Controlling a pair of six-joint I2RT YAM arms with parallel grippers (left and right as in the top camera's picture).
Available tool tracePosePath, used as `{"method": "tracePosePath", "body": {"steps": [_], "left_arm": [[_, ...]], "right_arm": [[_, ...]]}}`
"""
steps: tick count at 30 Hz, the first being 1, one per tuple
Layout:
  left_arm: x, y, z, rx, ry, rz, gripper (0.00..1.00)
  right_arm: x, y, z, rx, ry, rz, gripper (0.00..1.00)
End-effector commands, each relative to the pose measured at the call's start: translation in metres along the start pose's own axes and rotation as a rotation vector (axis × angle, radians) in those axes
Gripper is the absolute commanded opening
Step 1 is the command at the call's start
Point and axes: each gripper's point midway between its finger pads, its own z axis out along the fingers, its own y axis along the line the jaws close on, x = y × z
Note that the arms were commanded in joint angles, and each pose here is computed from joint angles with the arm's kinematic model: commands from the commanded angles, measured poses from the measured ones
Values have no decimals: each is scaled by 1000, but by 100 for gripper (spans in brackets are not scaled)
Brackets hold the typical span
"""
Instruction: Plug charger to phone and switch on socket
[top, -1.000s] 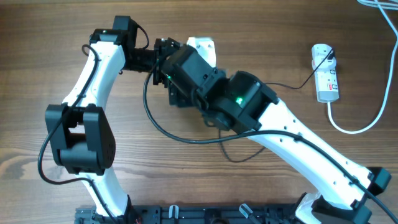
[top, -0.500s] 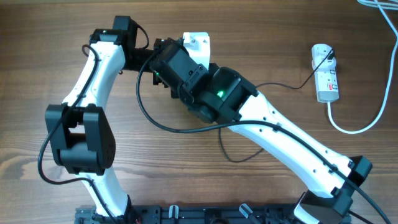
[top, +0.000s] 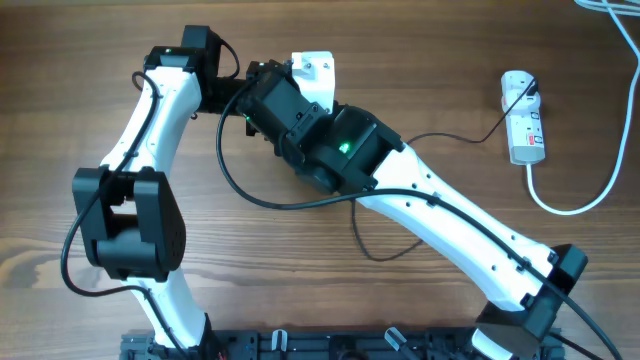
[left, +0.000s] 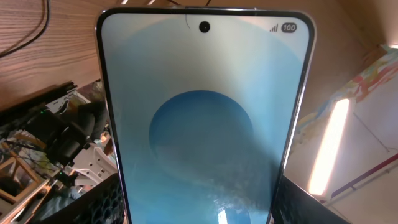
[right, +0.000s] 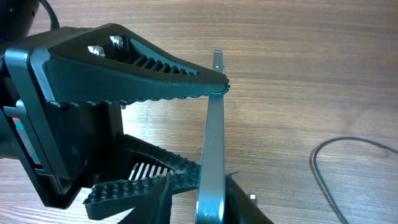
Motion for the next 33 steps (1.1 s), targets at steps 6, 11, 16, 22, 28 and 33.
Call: {"method": "tracePosePath", "body": {"steps": [6,11,16,22,28,33], "left_arm": [[19,-19,-2,42,33,45,66],[19,-19,-2,42,33,45,66],[19,-19,-2,42,33,45,69],[19,-19,-2,42,33,46,79],[15,-23,-3,45,29,114,100],[15,-24,-3,43,32,-13,100]], "right_arm": [[-9,-1,0,23,-40,7,19],[-11,-2,0,32,-51,9,16],[-14,0,0,25,-60,17,8],[-20,3,-3,6,-81,48,5],[-37,-11,-21,-4,-151,400,4],[-49,-25,-35,-33,-205,854,4]]}}
